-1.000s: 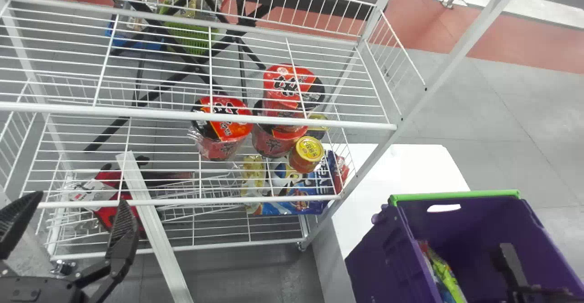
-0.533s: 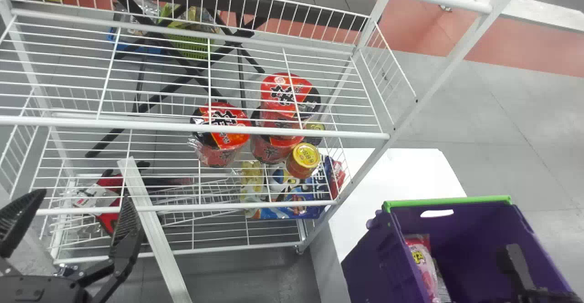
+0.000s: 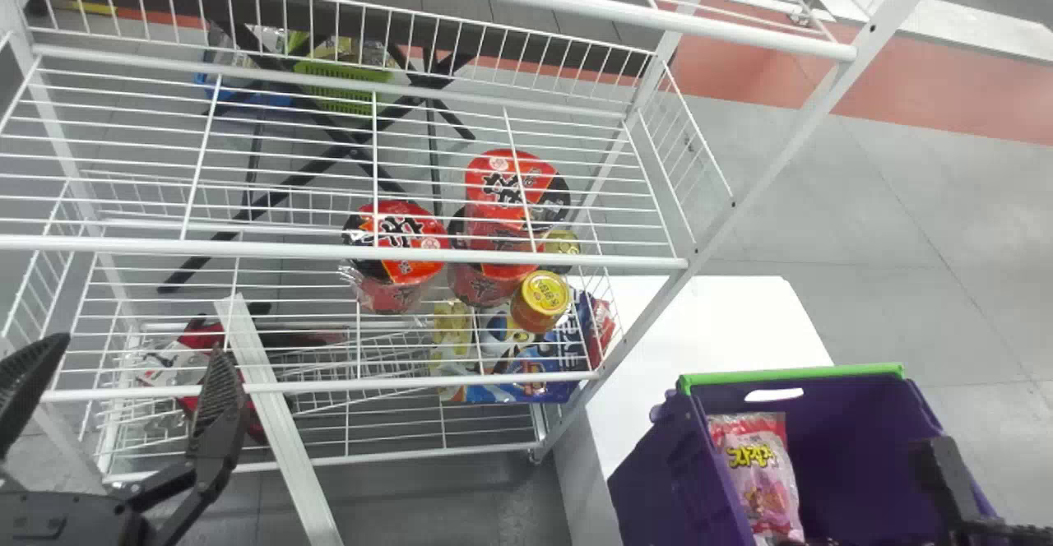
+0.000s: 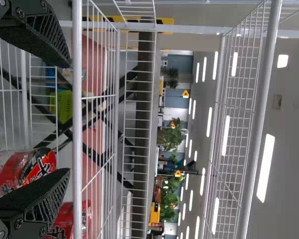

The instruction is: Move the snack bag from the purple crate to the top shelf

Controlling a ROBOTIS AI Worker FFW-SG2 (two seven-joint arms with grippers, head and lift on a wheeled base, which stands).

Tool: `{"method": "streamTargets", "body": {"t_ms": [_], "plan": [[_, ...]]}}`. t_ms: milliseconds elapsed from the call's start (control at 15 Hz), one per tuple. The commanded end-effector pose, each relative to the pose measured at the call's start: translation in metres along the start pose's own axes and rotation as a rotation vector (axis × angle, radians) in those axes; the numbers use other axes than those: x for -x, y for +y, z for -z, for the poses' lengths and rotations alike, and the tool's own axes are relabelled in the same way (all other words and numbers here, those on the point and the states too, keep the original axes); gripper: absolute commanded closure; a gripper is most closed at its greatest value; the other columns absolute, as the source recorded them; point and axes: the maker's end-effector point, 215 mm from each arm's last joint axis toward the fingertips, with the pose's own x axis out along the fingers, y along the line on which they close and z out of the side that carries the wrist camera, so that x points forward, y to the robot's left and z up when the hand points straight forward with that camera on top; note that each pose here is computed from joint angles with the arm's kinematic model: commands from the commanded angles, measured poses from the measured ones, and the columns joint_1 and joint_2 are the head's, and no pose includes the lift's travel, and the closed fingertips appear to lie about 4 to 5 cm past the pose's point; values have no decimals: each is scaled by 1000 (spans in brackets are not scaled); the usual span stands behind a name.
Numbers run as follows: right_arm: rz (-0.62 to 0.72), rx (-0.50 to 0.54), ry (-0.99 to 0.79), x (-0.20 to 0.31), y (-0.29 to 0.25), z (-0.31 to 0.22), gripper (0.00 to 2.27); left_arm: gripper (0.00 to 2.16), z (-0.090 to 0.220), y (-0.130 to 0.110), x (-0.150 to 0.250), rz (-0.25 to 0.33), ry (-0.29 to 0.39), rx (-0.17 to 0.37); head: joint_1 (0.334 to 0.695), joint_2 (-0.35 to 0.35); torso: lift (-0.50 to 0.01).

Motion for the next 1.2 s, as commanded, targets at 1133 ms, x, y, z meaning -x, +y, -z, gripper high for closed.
{"method": "streamTargets", "body": {"t_ms": [1133], "plan": [[16, -28, -83, 47, 13, -28, 1663, 63, 1, 8, -5, -16, -3, 5, 695, -350, -301]]}}
